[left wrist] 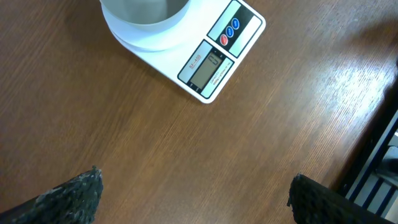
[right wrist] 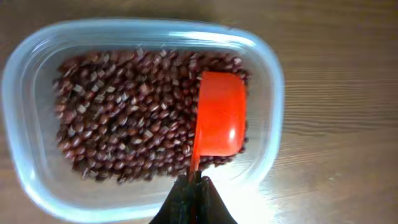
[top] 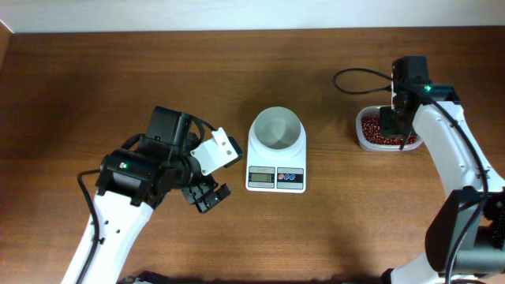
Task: Scoop and weigh 50g on scale
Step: 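Dip the scoop into the bean tub with the right gripper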
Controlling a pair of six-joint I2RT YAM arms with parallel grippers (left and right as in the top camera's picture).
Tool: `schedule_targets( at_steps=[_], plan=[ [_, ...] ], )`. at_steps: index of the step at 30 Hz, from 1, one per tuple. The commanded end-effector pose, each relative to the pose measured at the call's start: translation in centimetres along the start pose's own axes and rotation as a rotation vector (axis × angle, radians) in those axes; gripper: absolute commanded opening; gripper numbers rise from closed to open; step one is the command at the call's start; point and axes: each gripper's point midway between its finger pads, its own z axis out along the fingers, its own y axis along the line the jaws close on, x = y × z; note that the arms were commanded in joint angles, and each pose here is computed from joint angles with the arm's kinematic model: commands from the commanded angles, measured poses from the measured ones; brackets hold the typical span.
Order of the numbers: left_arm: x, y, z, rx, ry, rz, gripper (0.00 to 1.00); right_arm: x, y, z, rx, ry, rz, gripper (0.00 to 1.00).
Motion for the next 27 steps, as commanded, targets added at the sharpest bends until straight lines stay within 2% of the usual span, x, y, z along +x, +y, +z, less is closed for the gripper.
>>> schedule_targets(
  at_steps=[1, 7, 10, 15, 18, 24, 27],
  plan=[
    [-0.2, 0.2, -0.3, -0.011, -0.011, 0.016, 0.99, 0.1, 2.7, 0.2, -0.214, 0.005, -0.083, 0.04],
    [-0.2, 0.2, -0.3, -0.011, -0.011, 0.016, 0.99, 0.2, 1.6, -0.2, -0.548, -0.037, 0.104, 0.04],
    [-0.2, 0.2, -0.3, -0.011, -0.011, 0.016, 0.99, 0.9, 1.0, 1.6, -0.688, 0.0, 0.213, 0.04],
    [-0.2, 0.2, -0.3, -0.011, -0.011, 0.016, 0.99, 1.8, -1.4, 3.3, -0.743, 0.013, 0.325, 0.04],
    [-0.2, 0.2, -0.3, -0.011, -0.011, 0.016, 0.99, 1.2, -1.6, 1.9, -0.868, -0.037, 0.385, 0.04],
    [-0.2, 0.2, -0.3, -0.011, -0.011, 0.016, 0.99, 0.8, -3.3, 0.4, -0.995, -0.121, 0.47, 0.04],
    [-0.2, 0.2, -0.3, -0.011, -0.011, 0.016, 0.99, 1.8, -5.3, 0.5, -0.997, -0.126, 0.545, 0.04]
  ],
)
